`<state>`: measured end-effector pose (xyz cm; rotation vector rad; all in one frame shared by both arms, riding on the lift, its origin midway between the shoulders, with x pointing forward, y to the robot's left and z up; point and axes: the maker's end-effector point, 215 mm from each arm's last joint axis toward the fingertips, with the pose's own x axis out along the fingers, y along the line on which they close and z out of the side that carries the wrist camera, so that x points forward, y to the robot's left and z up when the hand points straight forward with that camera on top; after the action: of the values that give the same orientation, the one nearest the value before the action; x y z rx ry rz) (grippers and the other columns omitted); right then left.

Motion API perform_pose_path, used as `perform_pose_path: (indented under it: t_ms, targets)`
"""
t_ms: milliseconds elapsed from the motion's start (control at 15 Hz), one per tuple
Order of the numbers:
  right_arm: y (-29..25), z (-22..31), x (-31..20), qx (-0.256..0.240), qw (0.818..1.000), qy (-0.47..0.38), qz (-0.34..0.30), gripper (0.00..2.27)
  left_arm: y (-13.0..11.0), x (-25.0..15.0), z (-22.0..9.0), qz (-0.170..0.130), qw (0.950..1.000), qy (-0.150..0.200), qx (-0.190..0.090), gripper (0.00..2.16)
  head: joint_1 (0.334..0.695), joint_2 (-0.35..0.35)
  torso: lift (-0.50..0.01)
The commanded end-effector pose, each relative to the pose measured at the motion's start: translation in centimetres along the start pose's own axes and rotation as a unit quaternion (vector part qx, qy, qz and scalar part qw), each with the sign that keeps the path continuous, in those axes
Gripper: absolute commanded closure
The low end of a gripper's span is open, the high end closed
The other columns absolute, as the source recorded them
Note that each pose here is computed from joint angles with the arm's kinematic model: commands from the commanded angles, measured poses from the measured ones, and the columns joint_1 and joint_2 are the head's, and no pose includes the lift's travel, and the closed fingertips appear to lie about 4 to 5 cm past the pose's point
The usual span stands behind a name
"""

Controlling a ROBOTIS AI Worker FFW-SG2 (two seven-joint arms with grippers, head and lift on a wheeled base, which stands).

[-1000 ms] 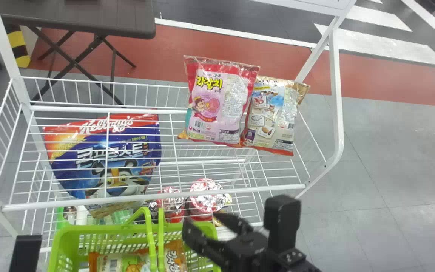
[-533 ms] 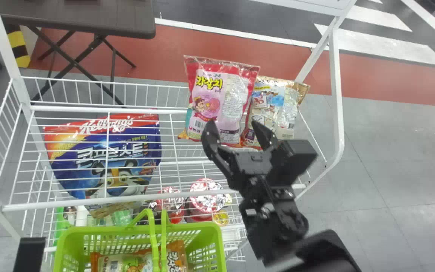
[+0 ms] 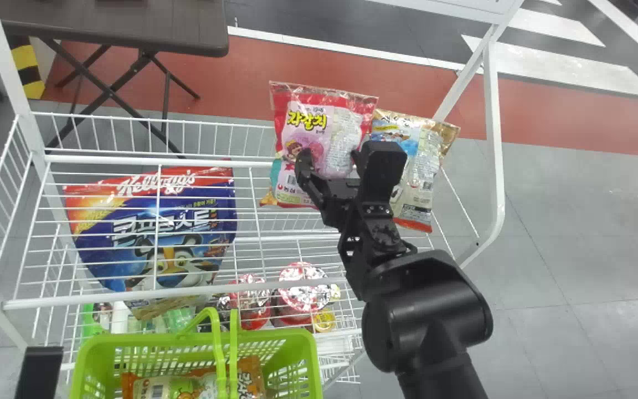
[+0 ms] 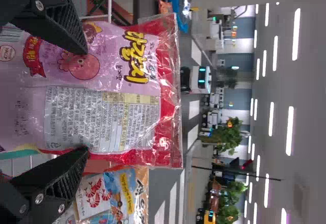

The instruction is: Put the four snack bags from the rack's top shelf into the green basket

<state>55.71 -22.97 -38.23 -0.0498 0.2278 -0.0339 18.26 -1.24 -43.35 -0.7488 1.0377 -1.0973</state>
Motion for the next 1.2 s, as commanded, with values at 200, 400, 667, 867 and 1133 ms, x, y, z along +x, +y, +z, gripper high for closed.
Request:
perform_pose_path:
  t_ms: [200, 400, 667, 867, 1133]
  targets:
    - [1.2, -1.1, -0.6, 0.001, 0.999, 0.008, 0.031, 2.22, 0.2, 0.1, 0.5, 0.001, 1.0, 0.003, 0.001, 2.14, 0.695, -0.35, 0.0]
    - [1.3, 0.5, -2.9, 0.009, 0.999, -0.005, 0.042, 2.22, 0.4, -0.1, 0.6, 0.003, 1.0, 0.001, 0.002, 2.14, 0.695, -0.344, 0.0]
    - [0.8, 1.5, -9.5, 0.034, 0.995, 0.038, 0.081, 2.22, 0.7, -0.5, 0.9, 0.007, 1.0, -0.004, 0.002, 2.14, 0.695, -0.35, 0.0]
    - [-0.7, -1.7, -16.4, 0.055, 0.981, 0.147, 0.112, 2.22, 0.7, -0.7, 1.3, 0.008, 0.9999, -0.008, 0.003, 2.14, 0.695, -0.35, 0.0]
    - [-1.4, -8.7, -26.5, 0.118, 0.928, 0.315, 0.162, 2.22, 0.5, -0.6, 1.3, 0.006, 0.9999, -0.01, 0.001, 2.14, 0.695, -0.35, 0.0]
